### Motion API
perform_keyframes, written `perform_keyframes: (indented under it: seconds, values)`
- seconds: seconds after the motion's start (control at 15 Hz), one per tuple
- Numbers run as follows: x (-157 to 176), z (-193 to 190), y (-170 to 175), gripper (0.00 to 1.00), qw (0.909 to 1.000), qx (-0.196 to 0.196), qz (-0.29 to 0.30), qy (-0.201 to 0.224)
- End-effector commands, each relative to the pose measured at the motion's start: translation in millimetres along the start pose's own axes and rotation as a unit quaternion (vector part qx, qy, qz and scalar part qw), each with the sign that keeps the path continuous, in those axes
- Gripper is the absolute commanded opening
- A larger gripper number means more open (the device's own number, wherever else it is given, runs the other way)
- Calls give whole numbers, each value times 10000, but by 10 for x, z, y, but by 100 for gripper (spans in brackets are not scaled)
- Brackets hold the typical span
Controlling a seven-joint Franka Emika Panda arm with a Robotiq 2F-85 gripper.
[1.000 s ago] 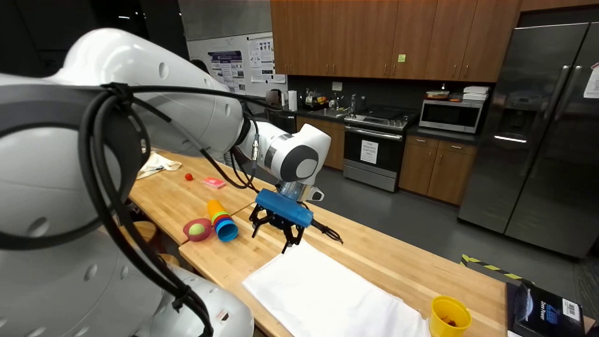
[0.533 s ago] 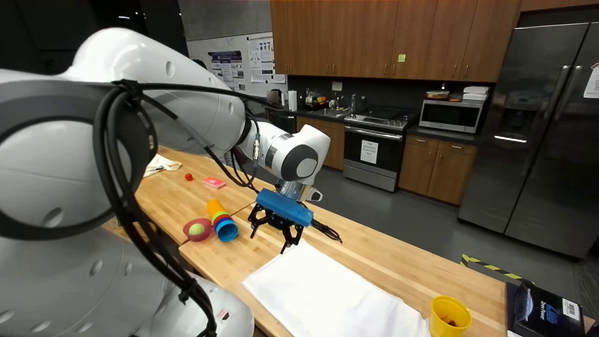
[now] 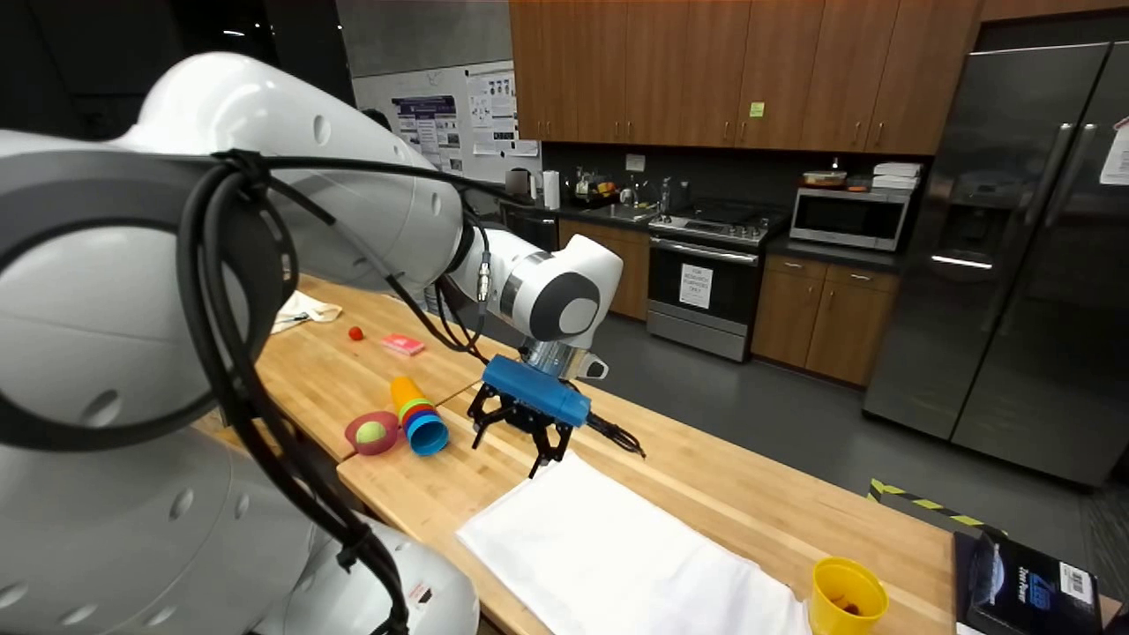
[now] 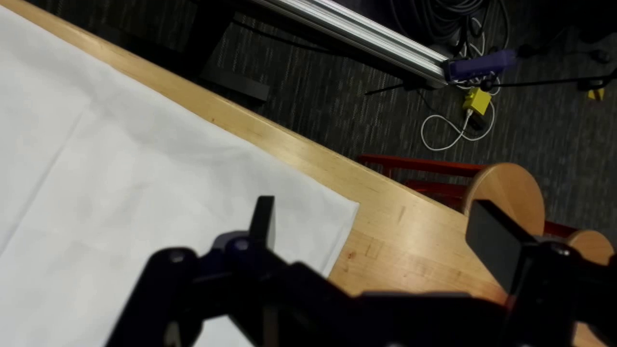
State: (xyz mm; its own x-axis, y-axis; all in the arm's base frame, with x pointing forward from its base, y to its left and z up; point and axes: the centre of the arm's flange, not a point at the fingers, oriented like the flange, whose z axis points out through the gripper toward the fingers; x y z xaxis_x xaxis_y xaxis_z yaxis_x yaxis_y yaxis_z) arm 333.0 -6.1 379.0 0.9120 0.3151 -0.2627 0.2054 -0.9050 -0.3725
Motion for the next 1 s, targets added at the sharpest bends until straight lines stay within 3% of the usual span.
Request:
perform_keyframes:
  seconds: [0.0, 0.47, 0.67, 0.8, 0.93]
  values:
    - [0, -1, 0, 100, 10000, 0, 0, 0]
    - [-13, 48, -73, 100, 9998, -127, -92, 102]
    - [100, 157, -116, 100, 9942, -885, -112, 604]
    - [329, 223, -31, 100, 9893, -1164, 216, 847]
    - [471, 281, 135, 100, 9867, -1052, 880, 875]
